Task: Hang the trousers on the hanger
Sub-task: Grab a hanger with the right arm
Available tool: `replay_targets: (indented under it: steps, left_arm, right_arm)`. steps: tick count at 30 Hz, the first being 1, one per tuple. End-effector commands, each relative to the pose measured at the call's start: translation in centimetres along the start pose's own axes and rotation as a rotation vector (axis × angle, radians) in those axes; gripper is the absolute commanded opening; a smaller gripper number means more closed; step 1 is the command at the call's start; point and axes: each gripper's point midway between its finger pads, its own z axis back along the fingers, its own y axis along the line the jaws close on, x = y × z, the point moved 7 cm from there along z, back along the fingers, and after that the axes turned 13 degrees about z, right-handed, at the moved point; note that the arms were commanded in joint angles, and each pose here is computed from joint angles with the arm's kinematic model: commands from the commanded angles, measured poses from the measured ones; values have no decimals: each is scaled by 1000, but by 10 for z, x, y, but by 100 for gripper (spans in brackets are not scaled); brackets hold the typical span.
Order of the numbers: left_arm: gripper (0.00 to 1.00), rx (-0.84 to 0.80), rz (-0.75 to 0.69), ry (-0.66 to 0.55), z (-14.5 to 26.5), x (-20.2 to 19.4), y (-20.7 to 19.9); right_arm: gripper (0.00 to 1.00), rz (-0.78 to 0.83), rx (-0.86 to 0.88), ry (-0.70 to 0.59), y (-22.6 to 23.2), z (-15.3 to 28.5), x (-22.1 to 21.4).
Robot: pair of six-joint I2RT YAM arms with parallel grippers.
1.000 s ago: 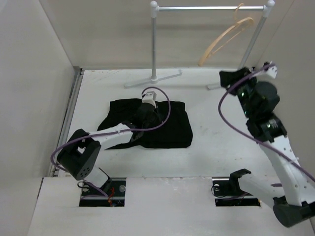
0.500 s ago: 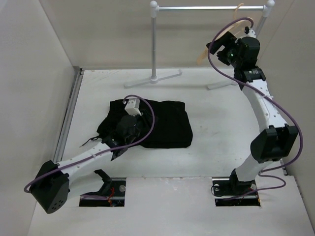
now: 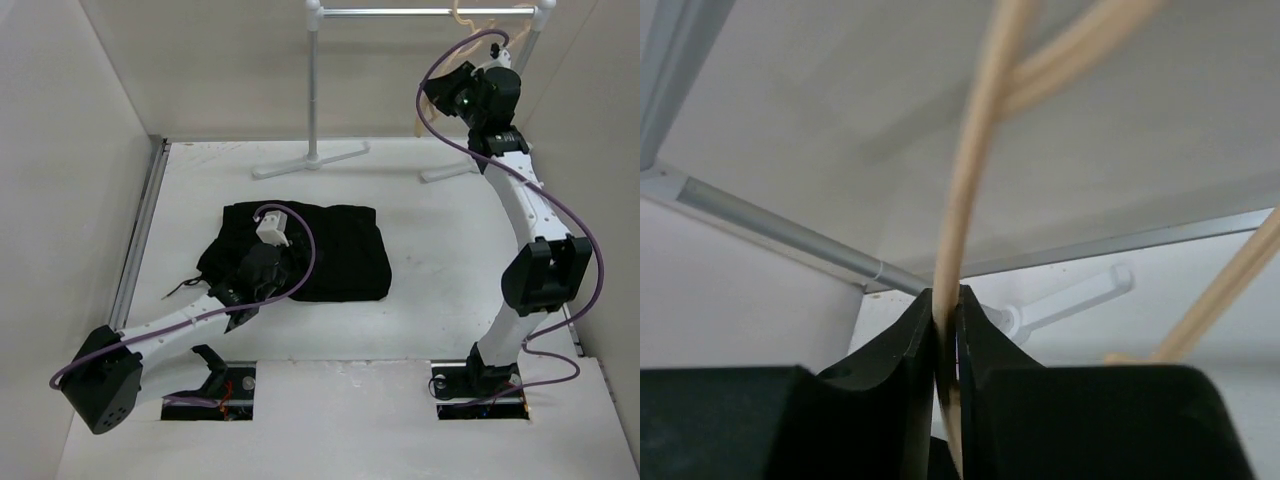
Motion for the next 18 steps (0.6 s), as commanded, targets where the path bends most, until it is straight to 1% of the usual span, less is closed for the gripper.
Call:
replay_targets:
  steps: [1,4,6,8,10,14,18]
  left_arm:
    - [54,-36,20,-36,3,6,-4]
    - [65,-38,24,-45,5,8,-3]
    - [73,-40,25,-48,5,9,-3]
    - [79,-42,26,-52,6,10,-4]
    - [81,-41,27,-53,6,12,-6]
    - [81,-52,26,-50,8,16,-14]
    - [81,-86,30,-66,12,23,-25]
  right_arm:
    - [12,59,126,-183,28,9,44]
    - [8,103,214,-256,45,30,59]
    - [8,116,263,-279,54,45,63]
    - [8,120,293,-280,59,56,61]
    - [7,121,325,-254,61,65,50]
    - [8,116,319,-210,49,81,18]
    - [7,89,285,-140,29,81,-19]
